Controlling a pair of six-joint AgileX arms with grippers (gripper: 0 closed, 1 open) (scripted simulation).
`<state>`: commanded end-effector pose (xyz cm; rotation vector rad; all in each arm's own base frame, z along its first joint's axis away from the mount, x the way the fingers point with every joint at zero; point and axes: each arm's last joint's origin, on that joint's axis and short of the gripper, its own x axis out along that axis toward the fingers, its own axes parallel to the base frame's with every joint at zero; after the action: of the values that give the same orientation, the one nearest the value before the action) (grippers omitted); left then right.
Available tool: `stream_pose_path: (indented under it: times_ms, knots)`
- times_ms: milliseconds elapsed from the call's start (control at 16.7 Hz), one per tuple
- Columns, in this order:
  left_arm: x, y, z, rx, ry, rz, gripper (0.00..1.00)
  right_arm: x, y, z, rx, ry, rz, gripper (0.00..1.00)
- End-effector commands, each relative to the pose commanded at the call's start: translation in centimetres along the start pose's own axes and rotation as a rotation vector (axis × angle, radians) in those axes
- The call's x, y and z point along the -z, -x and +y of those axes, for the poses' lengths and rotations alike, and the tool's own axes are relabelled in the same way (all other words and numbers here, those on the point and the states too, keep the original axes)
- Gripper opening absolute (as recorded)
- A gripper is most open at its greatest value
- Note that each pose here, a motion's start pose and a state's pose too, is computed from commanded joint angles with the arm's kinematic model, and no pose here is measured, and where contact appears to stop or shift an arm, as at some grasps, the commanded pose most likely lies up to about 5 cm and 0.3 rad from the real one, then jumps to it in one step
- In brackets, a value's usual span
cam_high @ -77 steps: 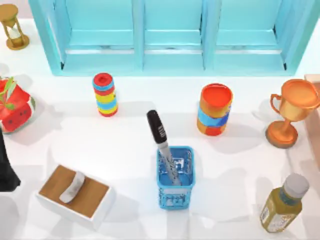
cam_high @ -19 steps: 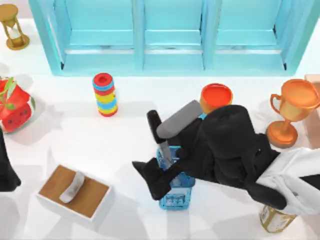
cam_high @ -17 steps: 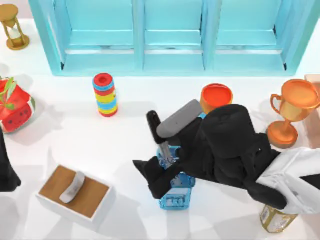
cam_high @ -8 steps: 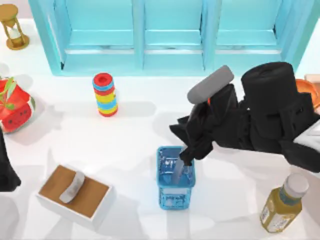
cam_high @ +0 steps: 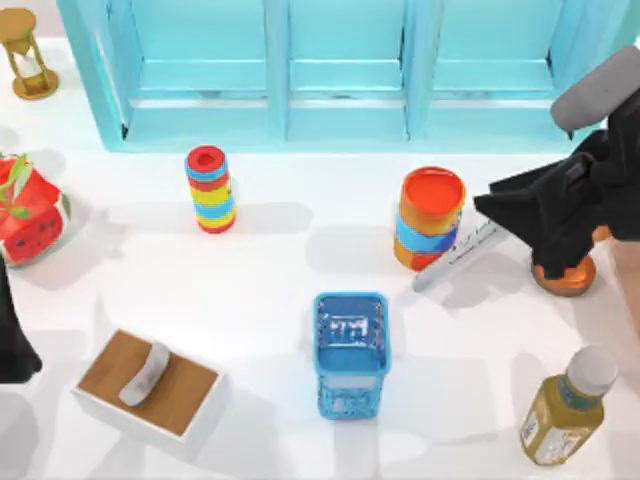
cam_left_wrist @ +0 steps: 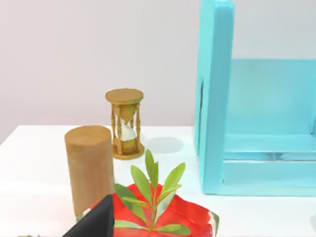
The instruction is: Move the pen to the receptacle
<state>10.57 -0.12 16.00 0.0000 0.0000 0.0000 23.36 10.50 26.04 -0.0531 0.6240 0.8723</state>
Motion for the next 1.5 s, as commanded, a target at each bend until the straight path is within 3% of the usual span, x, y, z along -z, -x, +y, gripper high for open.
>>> stream_pose_path:
  times_ms: [180, 540, 720, 900, 1260, 1500]
  knots:
    - [0.0, 0.0, 0.0, 0.000, 0.000, 0.000, 1.00, -0.2, 1.6, -0.1, 0.000, 0.006, -0.016, 0.00]
    - [0.0, 0.0, 0.0, 0.000, 0.000, 0.000, 1.00, -0.2, 1.4, 0.1, -0.004, 0.004, -0.002, 0.00]
    - [0.0, 0.0, 0.0, 0.000, 0.000, 0.000, 1.00, -0.5, 1.4, -0.2, 0.030, -0.017, 0.065, 0.00]
    - [0.0, 0.0, 0.0, 0.000, 0.000, 0.000, 1.00, -1.0, 3.0, -2.0, 0.140, -0.067, 0.146, 0.00]
    - [0.0, 0.0, 0.0, 0.000, 0.000, 0.000, 1.00, -1.9, 10.3, -7.1, 0.448, -0.166, 0.270, 0.00]
    - [0.0, 0.0, 0.0, 0.000, 0.000, 0.000, 1.00, -1.9, 14.4, -9.2, 0.594, -0.180, 0.356, 0.00]
